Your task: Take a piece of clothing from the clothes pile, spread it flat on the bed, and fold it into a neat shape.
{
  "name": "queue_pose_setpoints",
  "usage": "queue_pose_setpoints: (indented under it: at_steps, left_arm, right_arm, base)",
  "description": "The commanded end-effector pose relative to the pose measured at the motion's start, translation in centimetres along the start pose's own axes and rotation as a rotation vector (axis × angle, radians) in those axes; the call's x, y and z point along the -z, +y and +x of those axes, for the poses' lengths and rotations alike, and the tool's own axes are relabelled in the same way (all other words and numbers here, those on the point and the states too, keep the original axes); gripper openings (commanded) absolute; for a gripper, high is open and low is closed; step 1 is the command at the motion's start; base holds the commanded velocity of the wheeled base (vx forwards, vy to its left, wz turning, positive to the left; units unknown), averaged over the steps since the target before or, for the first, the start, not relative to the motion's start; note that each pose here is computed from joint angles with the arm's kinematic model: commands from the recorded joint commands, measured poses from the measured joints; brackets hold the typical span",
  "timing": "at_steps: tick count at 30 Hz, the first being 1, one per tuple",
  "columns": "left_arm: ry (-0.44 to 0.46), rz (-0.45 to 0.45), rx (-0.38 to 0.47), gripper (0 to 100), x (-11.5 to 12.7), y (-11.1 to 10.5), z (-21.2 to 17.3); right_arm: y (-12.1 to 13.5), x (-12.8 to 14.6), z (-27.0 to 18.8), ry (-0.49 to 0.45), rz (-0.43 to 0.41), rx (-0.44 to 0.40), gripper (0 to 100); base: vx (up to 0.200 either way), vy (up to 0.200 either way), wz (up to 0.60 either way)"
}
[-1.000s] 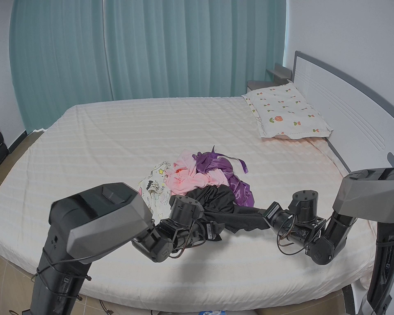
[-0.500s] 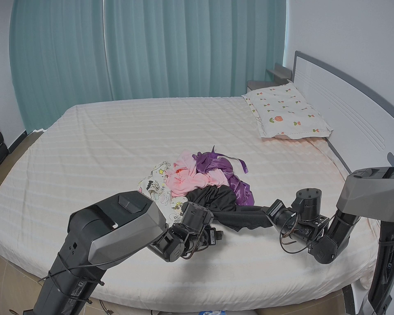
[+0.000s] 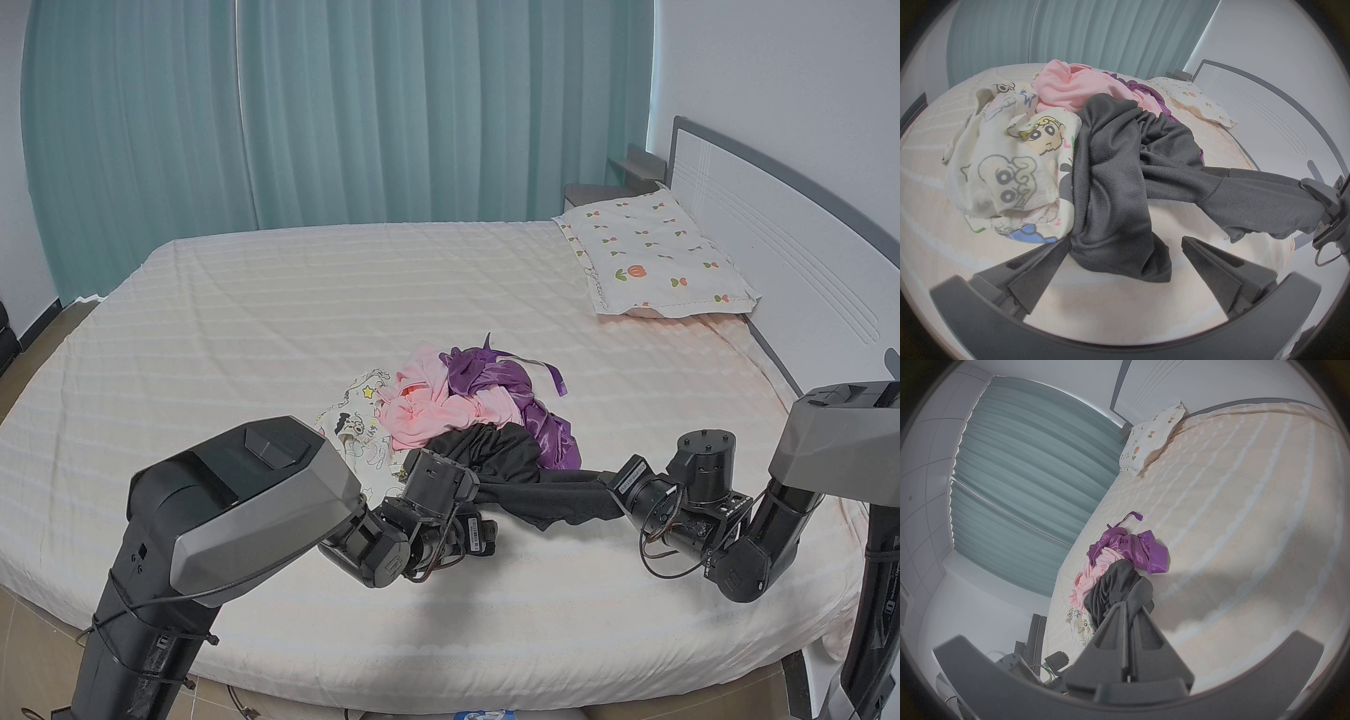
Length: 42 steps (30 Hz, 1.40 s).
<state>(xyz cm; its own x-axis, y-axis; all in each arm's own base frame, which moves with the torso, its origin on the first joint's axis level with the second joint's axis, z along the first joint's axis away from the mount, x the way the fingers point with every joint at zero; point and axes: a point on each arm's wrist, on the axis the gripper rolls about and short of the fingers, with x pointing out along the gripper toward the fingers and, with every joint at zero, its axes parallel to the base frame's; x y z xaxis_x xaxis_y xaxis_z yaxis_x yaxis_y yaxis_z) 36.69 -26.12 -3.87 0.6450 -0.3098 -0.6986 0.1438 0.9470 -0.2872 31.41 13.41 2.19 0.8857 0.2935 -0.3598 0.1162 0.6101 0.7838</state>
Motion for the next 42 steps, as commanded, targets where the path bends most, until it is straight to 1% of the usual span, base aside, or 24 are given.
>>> queue_pose_setpoints:
  at_steps: [1,5,7,11,12,16,20,22,23,26,27,28,29,32,33,34,36,37,38,39,40,41,42]
  left_arm:
    - [-0.012,0.001,0.007,100,-0.6,-0.3,-0.7]
    - [-0.017,0.001,0.005,100,-0.6,-0.3,-0.2]
    - [-0.019,0.006,-0.018,100,0.1,-0.4,0.7]
    - [-0.044,0.01,-0.043,100,0.3,-0.8,1.9]
    - [-0.042,0.014,-0.048,0,0.3,-0.7,2.1]
    - [-0.021,0.018,-0.073,0,0.5,-0.6,2.0]
    - [0.02,0.017,-0.101,0,1.2,-0.1,1.8]
    - [0.016,0.004,-0.1,0,1.0,-0.2,1.3]
    - [0.003,-0.025,-0.096,0,0.1,-0.1,0.2]
    - [-0.015,-0.093,-0.08,0,-1.0,0.2,-2.1]
    - [-0.015,-0.102,-0.078,0,-1.1,0.2,-2.4]
    - [-0.032,-0.148,-0.034,0,-2.1,0.1,-4.5]
    - [-0.039,-0.167,0.002,0,-2.7,0.0,-5.8]
    - [-0.088,-0.222,0.105,0,-4.9,-0.3,-10.4]
    - [-0.123,-0.24,0.145,0,-5.7,-0.5,-12.8]
    - [-0.142,-0.245,0.159,0,-6.1,-0.6,-13.7]
    - [-0.214,-0.256,0.194,0,-7.3,-0.7,-16.6]
    - [-0.248,-0.26,0.208,0,-7.9,-0.7,-17.7]
    - [-0.248,-0.26,0.208,0,-7.9,-0.7,-17.7]
    - [-0.328,-0.278,0.25,0,-9.4,-0.6,-20.7]
    - [-0.363,-0.287,0.267,0,-10.1,-0.4,-22.1]
    - [-0.363,-0.287,0.267,0,-10.1,-0.4,-22.1]
    - [-0.424,-0.299,0.29,0,-11.1,0.0,-24.4]
  right_arm:
    - [0.0,0.1,0.0,0.002,-0.002,0.001,0]
    - [0.0,0.2,0.1,0.004,-0.003,0.0,0]
    - [-0.1,0.1,0.1,0.004,-0.003,0.002,0]
    - [0.0,0.1,0.1,0.003,-0.003,0.0,0]
    - [0.0,0.1,0.1,0.003,-0.003,0.0,0]
    - [0.0,0.1,0.2,0.002,-0.002,-0.001,0]
    - [0.0,0.1,0.2,0.001,-0.002,-0.002,0]
    - [0.2,0.0,0.1,-0.003,0.0,-0.016,0]
    - [0.5,-0.2,-0.2,-0.014,0.008,-0.045,0]
    - [0.7,-0.3,-0.9,-0.034,0.006,-0.088,0]
    - [0.8,-0.3,-0.9,-0.037,0.006,-0.097,0]
    - [1.4,-0.6,-1.7,-0.052,0.006,-0.144,0]
    - [1.9,-0.7,-2.0,-0.056,0.007,-0.17,0]
    - [4.0,-2.2,-3.7,-0.086,-0.003,-0.265,0]
    - [5.5,-3.3,-5.0,-0.111,-0.016,-0.324,0]
    - [6.1,-3.7,-5.5,-0.123,-0.022,-0.352,0]
    - [8.2,-5.2,-7.5,-0.159,-0.056,-0.454,0]
    - [9.0,-5.8,-8.2,-0.176,-0.074,-0.491,0]
    - [9.0,-5.8,-8.2,-0.176,-0.074,-0.491,0]
    - [10.4,-6.7,-9.3,-0.207,-0.114,-0.544,0]
    - [11.0,-7.1,-9.6,-0.224,-0.13,-0.561,0]
    - [11.0,-7.1,-9.6,-0.224,-0.13,-0.561,0]
    - [12.3,-8.1,-10.1,-0.259,-0.163,-0.586,0]
  base:
    - [0.0,0.0,0.0]
    - [0.0,0.0,0.0]
    - [0.0,0.0,0.0]
    - [0.0,0.0,0.0]
    - [0.0,0.0,0.0]
    - [0.0,0.0,0.0]
    - [0.0,0.0,0.0]
    - [0.0,0.0,0.0]
    - [0.0,0.0,0.0]
    - [0.0,0.0,0.0]
    - [0.0,0.0,0.0]
    - [0.0,0.0,0.0]
    - [0.0,0.0,0.0]
    - [0.0,0.0,0.0]
    - [0.0,0.0,0.0]
    - [0.0,0.0,0.0]
    - [0.0,0.0,0.0]
    - [0.0,0.0,0.0]
    - [0.0,0.0,0.0]
    - [0.0,0.0,0.0]
    - [0.0,0.0,0.0]
    - [0.0,0.0,0.0]
    - [0.0,0.0,0.0]
